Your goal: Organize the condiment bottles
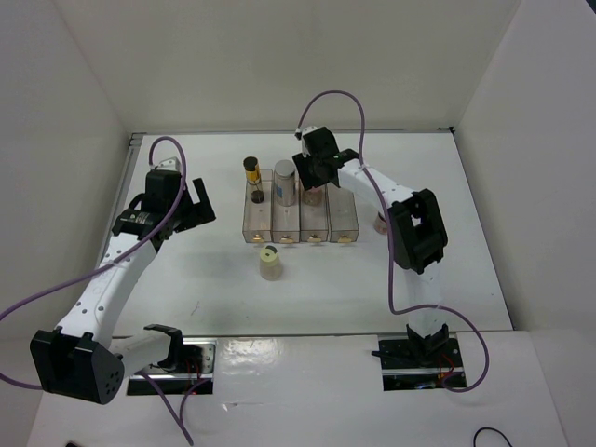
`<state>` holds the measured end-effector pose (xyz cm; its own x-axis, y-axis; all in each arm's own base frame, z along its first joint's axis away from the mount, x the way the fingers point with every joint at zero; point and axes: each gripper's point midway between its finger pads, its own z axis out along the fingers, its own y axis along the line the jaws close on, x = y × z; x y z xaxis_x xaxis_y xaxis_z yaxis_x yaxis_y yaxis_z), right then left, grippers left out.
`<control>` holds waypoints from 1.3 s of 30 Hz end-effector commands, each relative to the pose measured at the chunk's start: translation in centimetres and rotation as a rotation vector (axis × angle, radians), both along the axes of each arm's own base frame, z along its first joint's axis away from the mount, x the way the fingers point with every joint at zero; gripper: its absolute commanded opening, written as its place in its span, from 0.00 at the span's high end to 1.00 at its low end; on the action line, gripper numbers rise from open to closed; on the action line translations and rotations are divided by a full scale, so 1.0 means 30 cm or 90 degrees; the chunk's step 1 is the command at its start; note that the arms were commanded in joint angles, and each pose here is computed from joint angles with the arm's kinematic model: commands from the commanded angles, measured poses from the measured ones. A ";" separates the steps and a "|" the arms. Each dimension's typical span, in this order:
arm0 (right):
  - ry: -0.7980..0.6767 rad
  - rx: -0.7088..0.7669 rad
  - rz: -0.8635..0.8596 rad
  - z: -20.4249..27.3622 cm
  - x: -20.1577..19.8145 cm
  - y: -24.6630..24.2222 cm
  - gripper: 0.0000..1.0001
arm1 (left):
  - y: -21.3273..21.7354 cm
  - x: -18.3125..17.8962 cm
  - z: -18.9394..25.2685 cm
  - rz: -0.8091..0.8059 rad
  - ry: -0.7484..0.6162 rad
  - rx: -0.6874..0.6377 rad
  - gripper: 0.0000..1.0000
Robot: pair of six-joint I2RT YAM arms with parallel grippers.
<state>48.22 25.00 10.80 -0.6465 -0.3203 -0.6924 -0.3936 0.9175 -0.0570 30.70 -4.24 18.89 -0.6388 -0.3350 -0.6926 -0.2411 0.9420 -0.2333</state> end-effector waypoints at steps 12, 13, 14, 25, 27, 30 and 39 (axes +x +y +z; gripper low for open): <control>-0.058 0.019 -0.013 0.131 0.042 -0.003 0.23 | 0.003 0.017 0.075 -0.010 -0.041 0.003 0.00; -0.066 0.023 -0.013 0.155 0.040 -0.004 0.22 | 0.003 0.017 0.075 -0.010 -0.041 0.003 0.00; -0.078 0.030 -0.013 0.189 0.046 -0.001 0.21 | 0.003 0.014 0.084 -0.010 -0.047 0.002 0.00; -0.118 0.058 0.007 0.449 -0.147 -0.045 0.14 | 0.000 -0.006 0.090 -0.010 -0.061 -0.008 0.00; -0.114 0.063 0.059 0.454 -0.228 0.015 0.12 | -0.007 -0.001 0.096 -0.015 -0.066 -0.013 0.00; -0.086 0.042 0.157 0.409 -0.419 0.125 0.07 | -0.017 0.003 0.080 -0.017 -0.060 -0.023 0.00; -0.010 0.065 0.326 0.268 -0.812 0.367 0.01 | -0.007 0.022 0.008 0.014 -0.008 -0.049 0.00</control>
<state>24.39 36.17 18.94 -0.3877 -0.5471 -0.7419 -0.7992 0.6005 -0.0252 30.82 -4.12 18.70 -0.6419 -0.3609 -0.6766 -0.2511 0.9326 -0.2593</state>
